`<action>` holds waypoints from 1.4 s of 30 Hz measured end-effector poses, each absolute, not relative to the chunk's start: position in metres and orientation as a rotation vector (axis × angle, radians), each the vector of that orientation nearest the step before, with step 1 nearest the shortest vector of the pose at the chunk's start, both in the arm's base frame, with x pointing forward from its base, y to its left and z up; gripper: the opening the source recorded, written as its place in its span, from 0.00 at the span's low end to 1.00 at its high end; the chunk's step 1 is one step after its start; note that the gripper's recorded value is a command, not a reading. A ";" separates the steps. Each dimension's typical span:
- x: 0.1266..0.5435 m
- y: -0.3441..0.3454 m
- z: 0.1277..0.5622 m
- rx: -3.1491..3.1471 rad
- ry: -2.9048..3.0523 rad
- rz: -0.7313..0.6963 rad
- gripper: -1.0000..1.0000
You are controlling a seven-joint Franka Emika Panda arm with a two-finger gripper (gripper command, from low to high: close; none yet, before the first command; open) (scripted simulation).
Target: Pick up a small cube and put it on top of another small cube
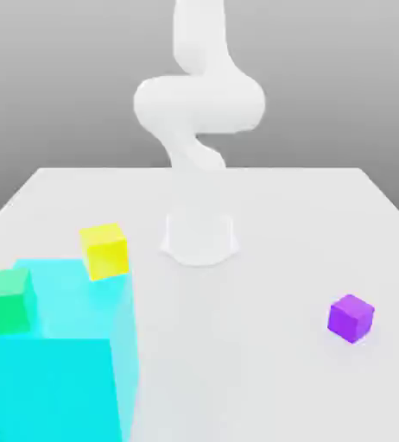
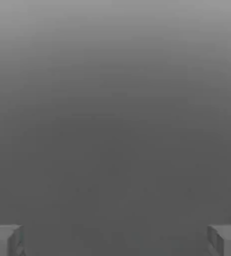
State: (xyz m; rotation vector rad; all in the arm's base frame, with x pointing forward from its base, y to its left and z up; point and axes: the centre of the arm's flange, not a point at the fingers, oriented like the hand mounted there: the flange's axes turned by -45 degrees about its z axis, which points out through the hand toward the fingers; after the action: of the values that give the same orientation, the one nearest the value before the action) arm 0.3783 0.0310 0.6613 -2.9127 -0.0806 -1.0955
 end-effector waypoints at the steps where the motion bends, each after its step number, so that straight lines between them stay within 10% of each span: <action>1: 0.391 0.047 0.637 -2.923 -0.130 -1.035 0.50; 10: 0.407 0.184 0.420 -2.974 -0.548 -0.543 0.50; 22: 0.274 0.268 0.186 -2.962 -1.041 -0.010 0.50; 26: 0.272 0.268 0.146 -2.961 -1.045 0.000 0.50; 27: 0.271 0.267 0.137 -2.961 -1.046 0.001 0.00; 42: 0.293 0.252 0.207 -2.976 -1.030 -0.007 0.00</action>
State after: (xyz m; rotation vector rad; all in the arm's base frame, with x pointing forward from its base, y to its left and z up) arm 0.2931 0.2525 0.2072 -2.9757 -1.0298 -0.0070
